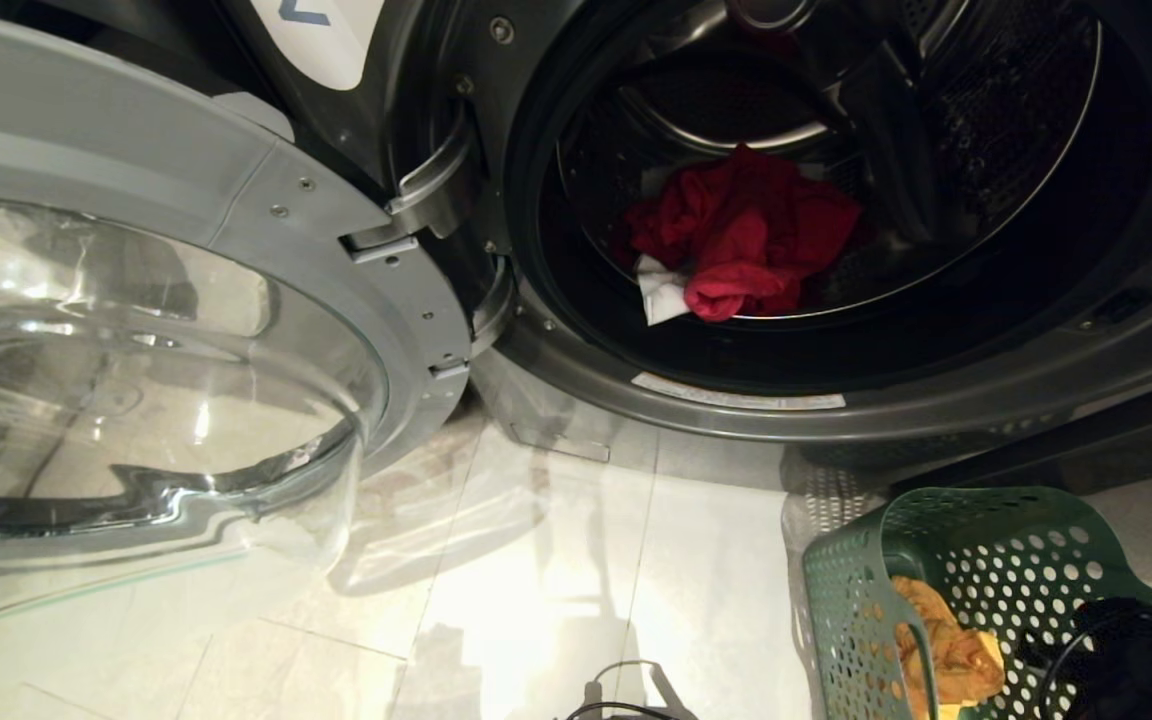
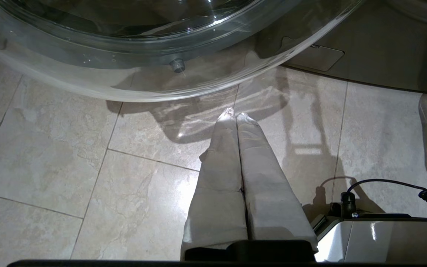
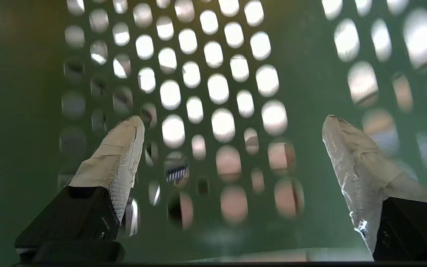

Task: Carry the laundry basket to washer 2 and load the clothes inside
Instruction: Place the clothes into the washing machine

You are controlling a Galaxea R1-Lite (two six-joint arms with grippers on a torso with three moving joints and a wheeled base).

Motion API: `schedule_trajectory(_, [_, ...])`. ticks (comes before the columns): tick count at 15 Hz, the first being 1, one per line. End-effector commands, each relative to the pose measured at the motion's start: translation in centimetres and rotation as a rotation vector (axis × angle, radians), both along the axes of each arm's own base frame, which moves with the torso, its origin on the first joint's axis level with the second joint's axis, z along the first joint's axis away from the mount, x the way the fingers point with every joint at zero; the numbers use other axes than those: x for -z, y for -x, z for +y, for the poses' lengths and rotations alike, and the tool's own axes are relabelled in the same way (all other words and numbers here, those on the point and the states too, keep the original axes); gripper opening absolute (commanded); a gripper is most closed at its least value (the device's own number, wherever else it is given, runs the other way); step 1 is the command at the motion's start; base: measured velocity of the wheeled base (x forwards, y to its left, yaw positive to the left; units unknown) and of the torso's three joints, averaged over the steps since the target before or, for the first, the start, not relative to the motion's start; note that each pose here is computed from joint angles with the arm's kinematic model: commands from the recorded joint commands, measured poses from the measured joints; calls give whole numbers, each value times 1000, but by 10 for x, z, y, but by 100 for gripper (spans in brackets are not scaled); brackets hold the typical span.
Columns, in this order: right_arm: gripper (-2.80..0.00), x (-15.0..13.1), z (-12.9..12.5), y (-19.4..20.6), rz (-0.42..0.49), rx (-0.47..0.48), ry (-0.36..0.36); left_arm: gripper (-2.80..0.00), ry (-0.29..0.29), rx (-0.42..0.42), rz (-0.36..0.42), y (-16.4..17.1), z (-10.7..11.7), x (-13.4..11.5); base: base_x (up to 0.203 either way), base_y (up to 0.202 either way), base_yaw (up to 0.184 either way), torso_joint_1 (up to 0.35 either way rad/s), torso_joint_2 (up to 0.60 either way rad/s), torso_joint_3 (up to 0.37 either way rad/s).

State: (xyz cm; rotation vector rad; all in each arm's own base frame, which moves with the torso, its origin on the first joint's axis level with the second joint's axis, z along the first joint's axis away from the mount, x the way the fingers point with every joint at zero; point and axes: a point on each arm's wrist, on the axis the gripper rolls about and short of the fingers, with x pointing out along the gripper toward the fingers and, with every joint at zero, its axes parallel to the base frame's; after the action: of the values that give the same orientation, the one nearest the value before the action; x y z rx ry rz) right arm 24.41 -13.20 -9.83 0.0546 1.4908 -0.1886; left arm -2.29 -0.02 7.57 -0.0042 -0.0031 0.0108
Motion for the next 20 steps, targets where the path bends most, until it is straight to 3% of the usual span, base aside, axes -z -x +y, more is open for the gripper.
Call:
schedule_trajectory(1, [0,34,-2,-18,18,-24,-9,-280,0,0,2,0,0,0,0,0,0,0,0,0])
schedule_trajectory(4, [0,65,-1,-53,-52,-69,21,-280,0,-1,1,0,0,0,0,0,0,0,0,0])
schedule_trajectory(8, [0,67,37,-81,-124,-213,-36,-280,0,-1,0,0,0,0,0,0,0,0,0,0])
schedule_trajectory(12, [0,71,62,-109,-182,-254,-25,-280,0,-1,1,0,0,0,0,0,0,0,0,0])
schedule_trajectory(15, [0,75,58,-135,-235,-212,73,-280,0,-1,0,0,0,0,0,0,0,0,0,0])
schedule_trajectory(18, [0,76,51,-150,-287,-199,105,-280,0,0,1,0,0,0,0,0,0,0,0,0])
schedule_trajectory(20, [0,73,48,-157,-296,-174,194,-280,0,0,1,0,0,0,0,0,0,0,0,0])
